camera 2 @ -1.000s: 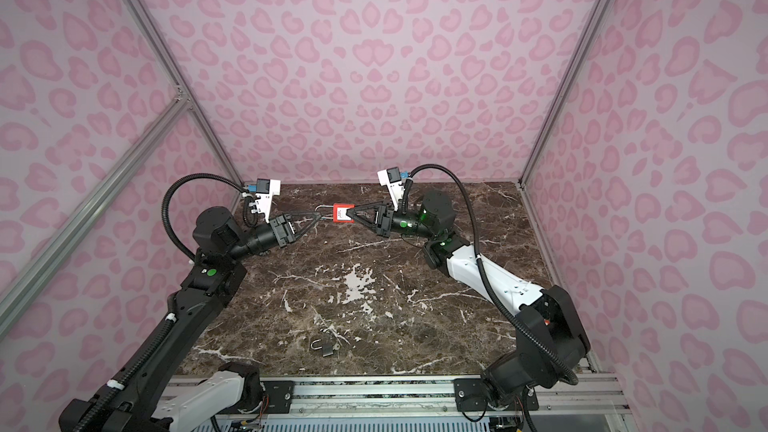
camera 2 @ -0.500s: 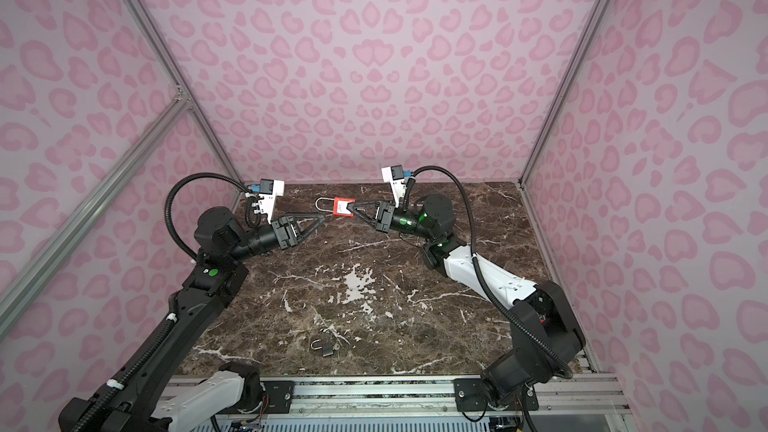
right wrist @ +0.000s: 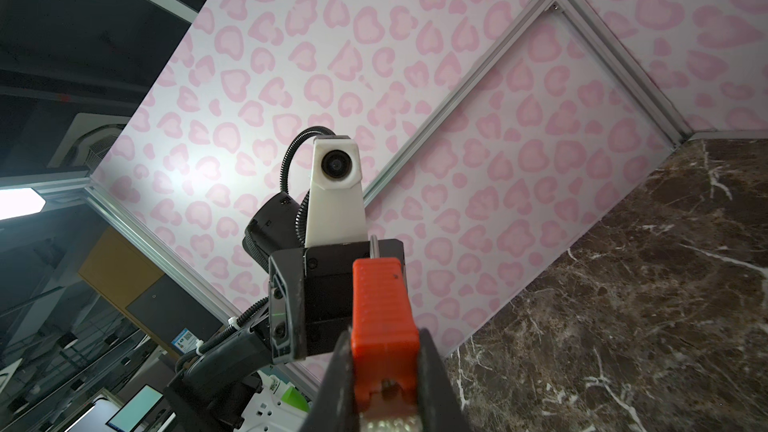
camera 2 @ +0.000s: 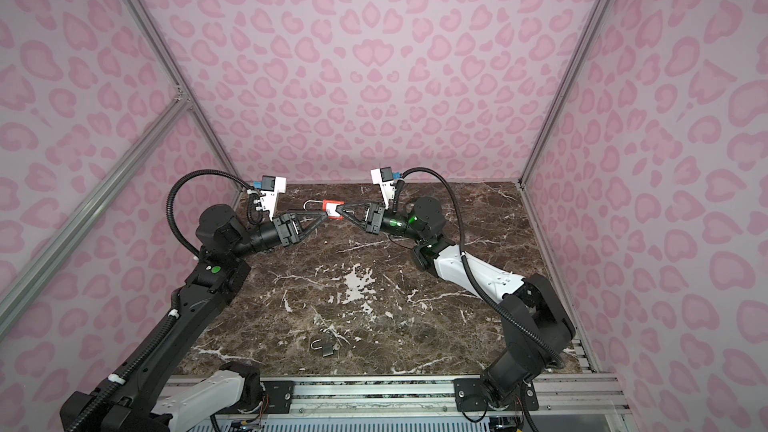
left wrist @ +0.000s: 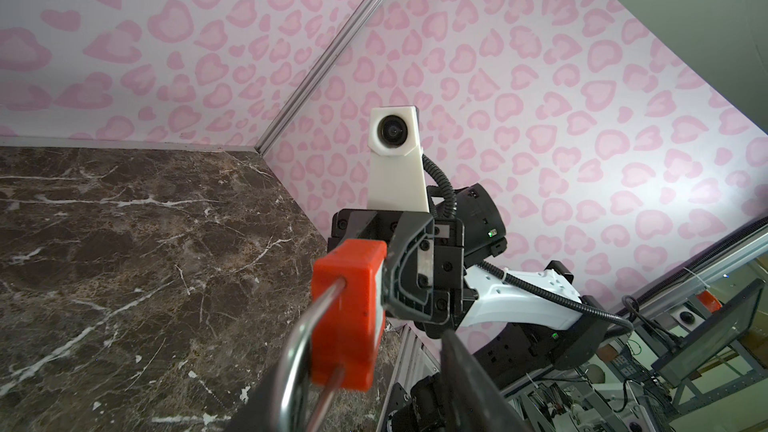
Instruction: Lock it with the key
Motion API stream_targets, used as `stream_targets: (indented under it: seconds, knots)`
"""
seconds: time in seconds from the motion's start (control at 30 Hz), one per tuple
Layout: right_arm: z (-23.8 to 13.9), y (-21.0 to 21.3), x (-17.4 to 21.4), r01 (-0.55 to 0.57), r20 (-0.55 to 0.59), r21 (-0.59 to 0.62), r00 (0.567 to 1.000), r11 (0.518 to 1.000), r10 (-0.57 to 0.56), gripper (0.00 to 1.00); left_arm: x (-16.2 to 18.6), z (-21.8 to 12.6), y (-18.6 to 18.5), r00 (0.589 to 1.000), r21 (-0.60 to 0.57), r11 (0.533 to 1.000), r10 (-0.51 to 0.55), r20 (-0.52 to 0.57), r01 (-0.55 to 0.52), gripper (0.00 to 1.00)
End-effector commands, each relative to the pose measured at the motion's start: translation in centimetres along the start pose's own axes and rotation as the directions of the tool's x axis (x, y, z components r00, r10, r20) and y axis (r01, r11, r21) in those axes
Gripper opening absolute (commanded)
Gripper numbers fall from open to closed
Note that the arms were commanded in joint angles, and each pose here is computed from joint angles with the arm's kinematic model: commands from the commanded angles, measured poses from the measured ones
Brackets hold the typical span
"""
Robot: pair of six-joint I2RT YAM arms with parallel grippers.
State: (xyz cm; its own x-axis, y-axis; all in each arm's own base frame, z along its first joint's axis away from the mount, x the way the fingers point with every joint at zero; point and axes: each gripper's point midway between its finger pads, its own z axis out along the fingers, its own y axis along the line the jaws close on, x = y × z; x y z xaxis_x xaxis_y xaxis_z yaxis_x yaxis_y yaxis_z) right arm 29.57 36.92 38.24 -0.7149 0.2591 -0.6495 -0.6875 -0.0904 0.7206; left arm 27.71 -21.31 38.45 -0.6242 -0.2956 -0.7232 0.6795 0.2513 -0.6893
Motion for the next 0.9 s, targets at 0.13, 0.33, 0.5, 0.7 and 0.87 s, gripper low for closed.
stream_targets:
  seconds: [0.13,0.33,0.5,0.7,0.87]
  knots:
    - [0.7,1.2,-0.2,0.015,0.020,-0.062,1.000,0.998,-0.014,0.00,-0.6,0.0,-0.8,0.999,0.036,0.999,0.039,0.023,-0.040,0.47]
    - [0.7,1.0,-0.1,0.017,0.022,-0.055,1.000,0.998,-0.016,0.00,-0.5,0.0,-0.8,0.999,0.036,0.999,0.039,0.022,-0.039,0.17]
    - [0.6,1.0,0.0,0.017,0.020,-0.054,1.000,0.998,-0.016,0.44,-0.4,0.0,-0.8,0.999,0.038,0.999,0.039,0.020,-0.040,0.04]
    - [-0.8,1.0,-1.3,-0.026,0.077,-0.082,0.997,0.996,0.032,0.59,-0.6,-0.1,-1.1,0.999,0.042,0.998,0.047,0.027,-0.048,0.03]
    - [-2.0,0.7,-2.2,-0.059,0.119,-0.114,0.990,0.992,0.073,0.59,-0.6,-0.1,-1.2,0.999,0.044,0.998,0.045,0.027,-0.046,0.04]
